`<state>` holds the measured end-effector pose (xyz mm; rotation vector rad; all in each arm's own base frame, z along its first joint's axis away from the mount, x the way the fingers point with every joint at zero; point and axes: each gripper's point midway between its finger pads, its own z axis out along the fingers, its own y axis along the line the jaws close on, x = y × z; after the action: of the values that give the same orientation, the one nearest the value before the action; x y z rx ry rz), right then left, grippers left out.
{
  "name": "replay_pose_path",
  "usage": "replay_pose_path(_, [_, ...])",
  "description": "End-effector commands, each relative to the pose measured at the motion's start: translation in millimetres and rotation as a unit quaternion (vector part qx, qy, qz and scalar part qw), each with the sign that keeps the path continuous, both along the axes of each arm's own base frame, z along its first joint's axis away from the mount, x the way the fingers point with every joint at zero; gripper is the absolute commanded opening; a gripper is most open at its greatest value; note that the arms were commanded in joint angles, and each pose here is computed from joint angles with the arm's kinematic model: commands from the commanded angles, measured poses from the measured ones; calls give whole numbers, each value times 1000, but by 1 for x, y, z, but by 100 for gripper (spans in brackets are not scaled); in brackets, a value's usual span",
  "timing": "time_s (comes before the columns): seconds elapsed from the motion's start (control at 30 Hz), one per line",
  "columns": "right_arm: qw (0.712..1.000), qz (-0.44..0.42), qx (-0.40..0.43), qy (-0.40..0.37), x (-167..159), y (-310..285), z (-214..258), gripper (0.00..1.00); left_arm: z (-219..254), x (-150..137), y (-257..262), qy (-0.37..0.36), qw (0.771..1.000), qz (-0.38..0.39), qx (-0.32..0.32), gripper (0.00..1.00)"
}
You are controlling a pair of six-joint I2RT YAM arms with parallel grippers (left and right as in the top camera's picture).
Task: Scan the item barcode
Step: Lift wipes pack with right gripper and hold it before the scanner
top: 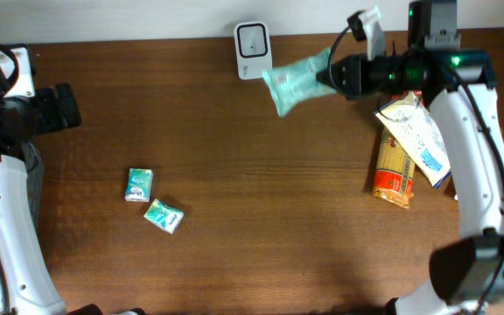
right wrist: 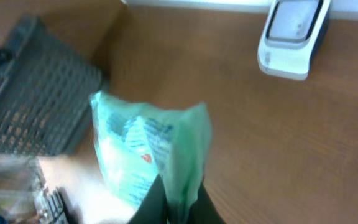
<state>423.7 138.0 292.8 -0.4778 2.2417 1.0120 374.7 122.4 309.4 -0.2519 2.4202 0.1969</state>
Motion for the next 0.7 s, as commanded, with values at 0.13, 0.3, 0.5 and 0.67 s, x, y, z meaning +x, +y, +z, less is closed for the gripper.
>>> replay_pose_path(0.13, [978,74,193,-7,-50,21,-9,4,4,-1,2,-6,1000,6,0,99])
replay_pose_path(0.3, [971,54,230,18,-47,21,-24,4,4,-1,2,-6,1000,6,0,99])
replay_pose_path(0.5, [967,-17,243,78,-33,16,-29,4,4,-1,2,-6,1000,6,0,99])
replay_pose_path(0.67, [967,-20,241,84,-33,22,-30,4,4,-1,2,-6,1000,6,0,99])
